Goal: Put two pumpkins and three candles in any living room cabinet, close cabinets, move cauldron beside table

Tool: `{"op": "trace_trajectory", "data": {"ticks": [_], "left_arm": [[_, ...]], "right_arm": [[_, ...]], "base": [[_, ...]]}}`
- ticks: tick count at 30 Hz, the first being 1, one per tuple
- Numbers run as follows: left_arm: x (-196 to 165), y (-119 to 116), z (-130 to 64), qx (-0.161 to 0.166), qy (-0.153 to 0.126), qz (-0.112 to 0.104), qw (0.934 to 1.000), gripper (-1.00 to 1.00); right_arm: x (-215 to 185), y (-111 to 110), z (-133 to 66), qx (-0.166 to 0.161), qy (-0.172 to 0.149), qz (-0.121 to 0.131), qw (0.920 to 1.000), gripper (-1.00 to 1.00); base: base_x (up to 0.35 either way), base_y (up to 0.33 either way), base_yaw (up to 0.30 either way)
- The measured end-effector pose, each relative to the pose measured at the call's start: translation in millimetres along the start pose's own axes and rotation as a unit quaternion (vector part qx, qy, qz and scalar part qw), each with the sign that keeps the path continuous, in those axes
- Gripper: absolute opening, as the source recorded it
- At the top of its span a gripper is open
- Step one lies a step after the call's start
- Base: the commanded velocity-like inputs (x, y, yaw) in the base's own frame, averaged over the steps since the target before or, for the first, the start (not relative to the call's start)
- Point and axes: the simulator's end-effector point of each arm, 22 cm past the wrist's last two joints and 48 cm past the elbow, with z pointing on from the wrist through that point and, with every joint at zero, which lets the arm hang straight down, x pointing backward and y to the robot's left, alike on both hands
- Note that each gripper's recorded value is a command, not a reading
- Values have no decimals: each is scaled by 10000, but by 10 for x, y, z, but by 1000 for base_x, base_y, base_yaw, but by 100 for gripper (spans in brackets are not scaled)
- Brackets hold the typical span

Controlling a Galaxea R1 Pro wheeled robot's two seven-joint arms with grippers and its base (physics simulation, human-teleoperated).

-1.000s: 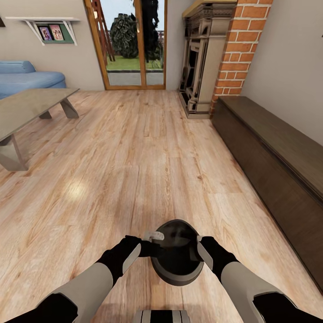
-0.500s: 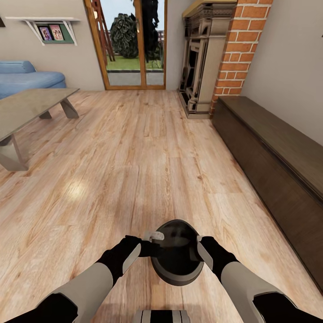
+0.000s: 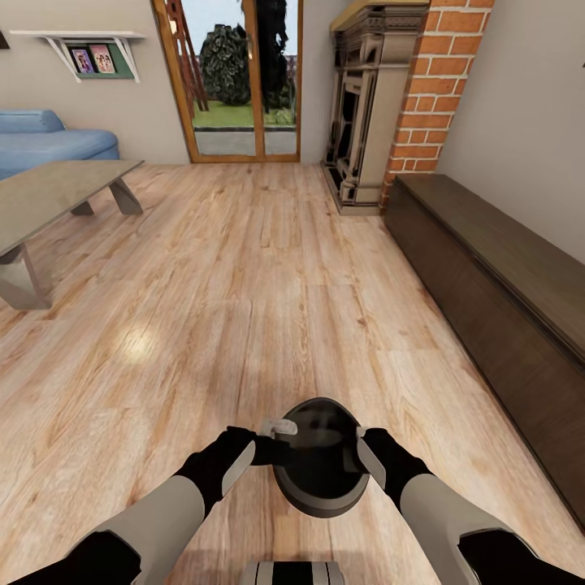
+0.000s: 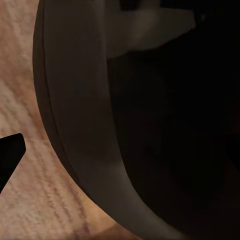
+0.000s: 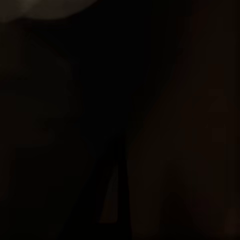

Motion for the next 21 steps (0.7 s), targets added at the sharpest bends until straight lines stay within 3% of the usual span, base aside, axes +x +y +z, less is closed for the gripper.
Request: {"op": "trace_trajectory", "data": {"ticks": [4, 7, 21], "left_arm": [[3, 18, -1, -36, 6, 49, 10000, -100], [-7, -46, -1, 94, -9, -127, 9999, -100], [-7, -46, -1, 96, -10, -126, 9999, -100]], "right_arm": [[0, 0, 0, -1, 1, 2, 10000, -100], [1, 1, 0, -3, 1, 11, 10000, -100], [1, 1, 0, -3, 1, 10, 10000, -100]], "base": [[0, 0, 0], [0, 0, 0], [0, 0, 0]]}}
